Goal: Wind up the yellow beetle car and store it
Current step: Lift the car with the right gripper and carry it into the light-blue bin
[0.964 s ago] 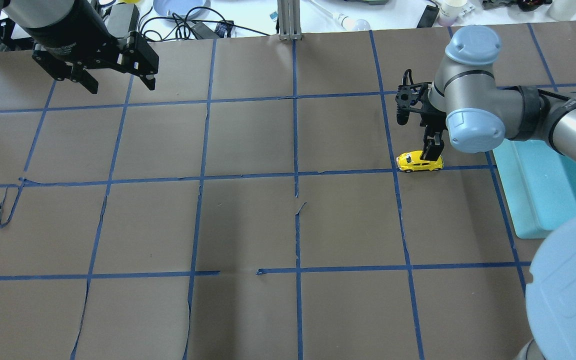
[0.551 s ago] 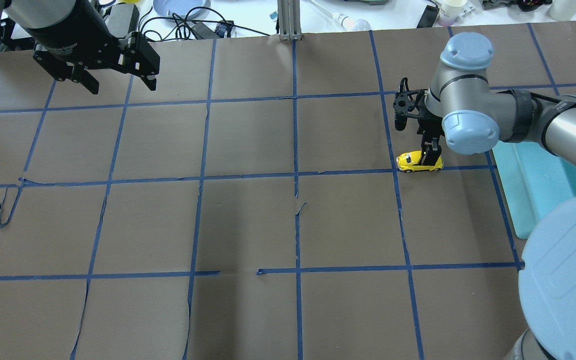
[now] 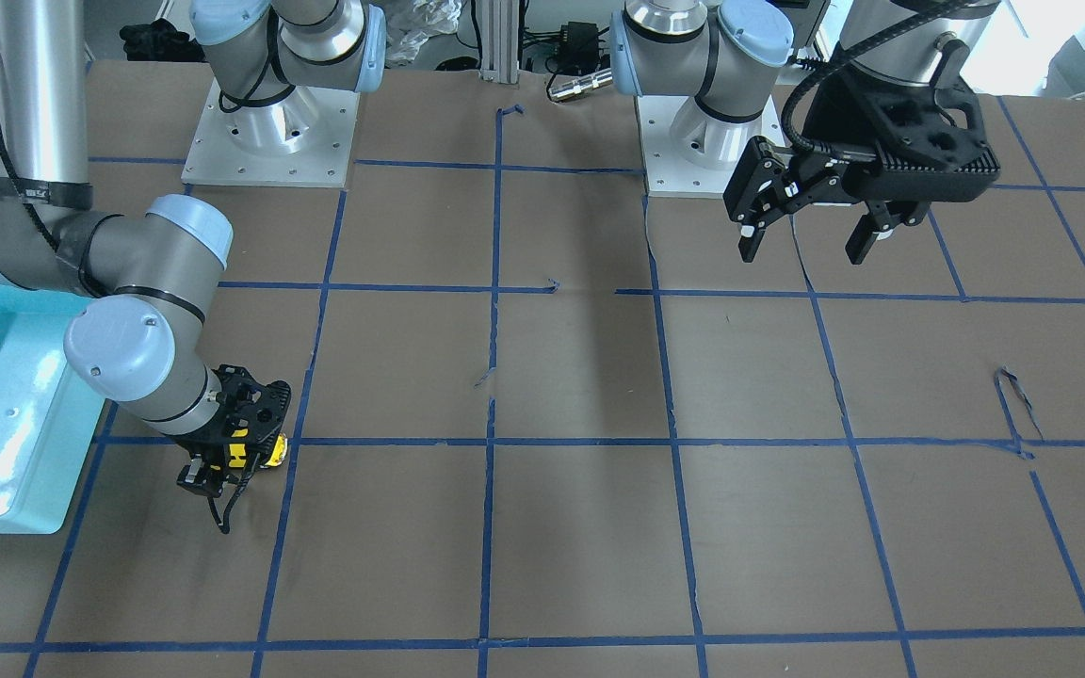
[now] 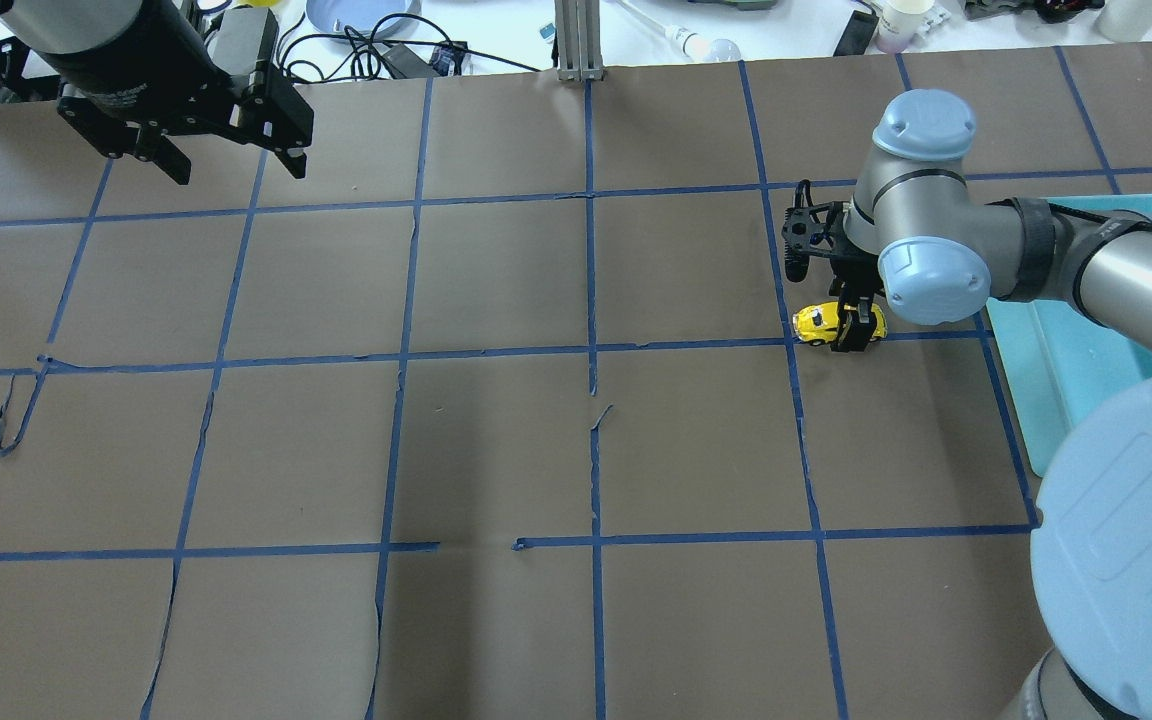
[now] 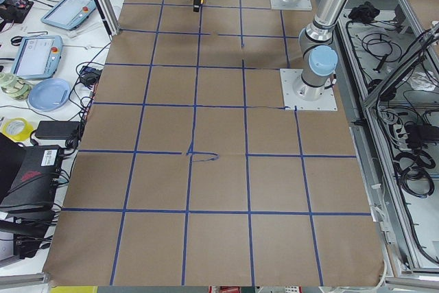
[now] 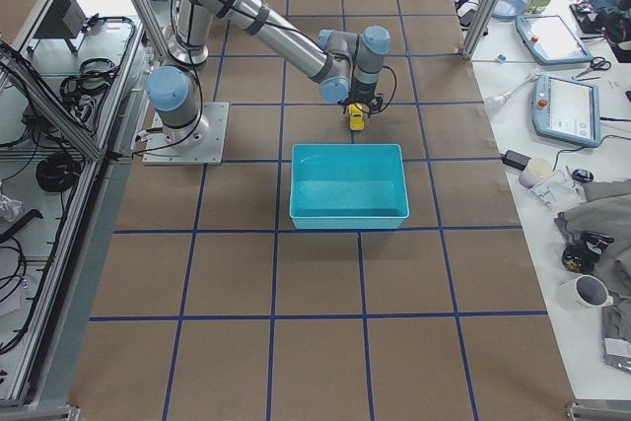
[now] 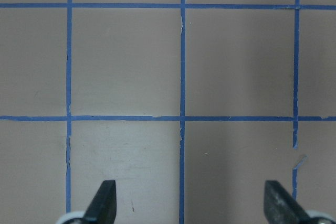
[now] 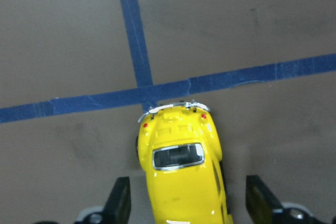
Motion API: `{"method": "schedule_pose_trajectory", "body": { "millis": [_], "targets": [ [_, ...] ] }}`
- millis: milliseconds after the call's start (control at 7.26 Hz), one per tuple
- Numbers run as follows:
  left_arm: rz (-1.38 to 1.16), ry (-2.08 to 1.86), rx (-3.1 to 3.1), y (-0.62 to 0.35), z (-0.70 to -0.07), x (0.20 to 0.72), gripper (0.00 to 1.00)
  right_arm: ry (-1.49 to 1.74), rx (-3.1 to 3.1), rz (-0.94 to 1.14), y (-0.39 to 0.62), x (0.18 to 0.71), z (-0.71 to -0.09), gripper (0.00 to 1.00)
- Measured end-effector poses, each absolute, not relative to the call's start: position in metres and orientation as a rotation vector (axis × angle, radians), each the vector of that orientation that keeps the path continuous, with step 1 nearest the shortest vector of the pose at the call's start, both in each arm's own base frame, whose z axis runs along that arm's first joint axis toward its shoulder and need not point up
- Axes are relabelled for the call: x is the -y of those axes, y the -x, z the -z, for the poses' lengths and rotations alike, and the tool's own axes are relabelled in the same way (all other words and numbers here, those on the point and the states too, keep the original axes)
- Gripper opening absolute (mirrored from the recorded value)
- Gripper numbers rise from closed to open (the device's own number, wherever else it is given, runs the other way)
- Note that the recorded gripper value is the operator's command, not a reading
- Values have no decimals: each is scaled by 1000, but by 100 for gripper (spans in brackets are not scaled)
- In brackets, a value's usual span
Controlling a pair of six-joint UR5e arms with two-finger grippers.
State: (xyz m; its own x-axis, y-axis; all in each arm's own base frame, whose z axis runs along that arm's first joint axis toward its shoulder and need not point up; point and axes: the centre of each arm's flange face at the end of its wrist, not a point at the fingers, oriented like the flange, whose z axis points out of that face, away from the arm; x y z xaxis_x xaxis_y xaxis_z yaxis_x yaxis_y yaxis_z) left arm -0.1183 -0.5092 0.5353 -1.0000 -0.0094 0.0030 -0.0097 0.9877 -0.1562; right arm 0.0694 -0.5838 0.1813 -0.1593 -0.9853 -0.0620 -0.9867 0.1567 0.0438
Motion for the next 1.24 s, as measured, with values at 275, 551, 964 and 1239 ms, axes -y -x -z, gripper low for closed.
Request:
{"method": "schedule_pose_trajectory", "body": {
  "millis": [275, 551, 964, 1239],
  "targets": [
    [-246, -19, 3129, 116, -535, 509, 100, 2056, -2353, -118, -69, 584, -182, 0],
    [-246, -20, 3128, 116, -535, 510, 100, 2121, -2335, -81, -68, 592, -207, 0],
    [-249, -19, 3128, 116, -535, 510, 100, 2183, -2470, -68, -40, 612, -340, 0],
    [-249, -21, 3128, 116, -535, 510, 100, 2185, -2512, -138, 45, 617, -397, 0]
  ]
}}
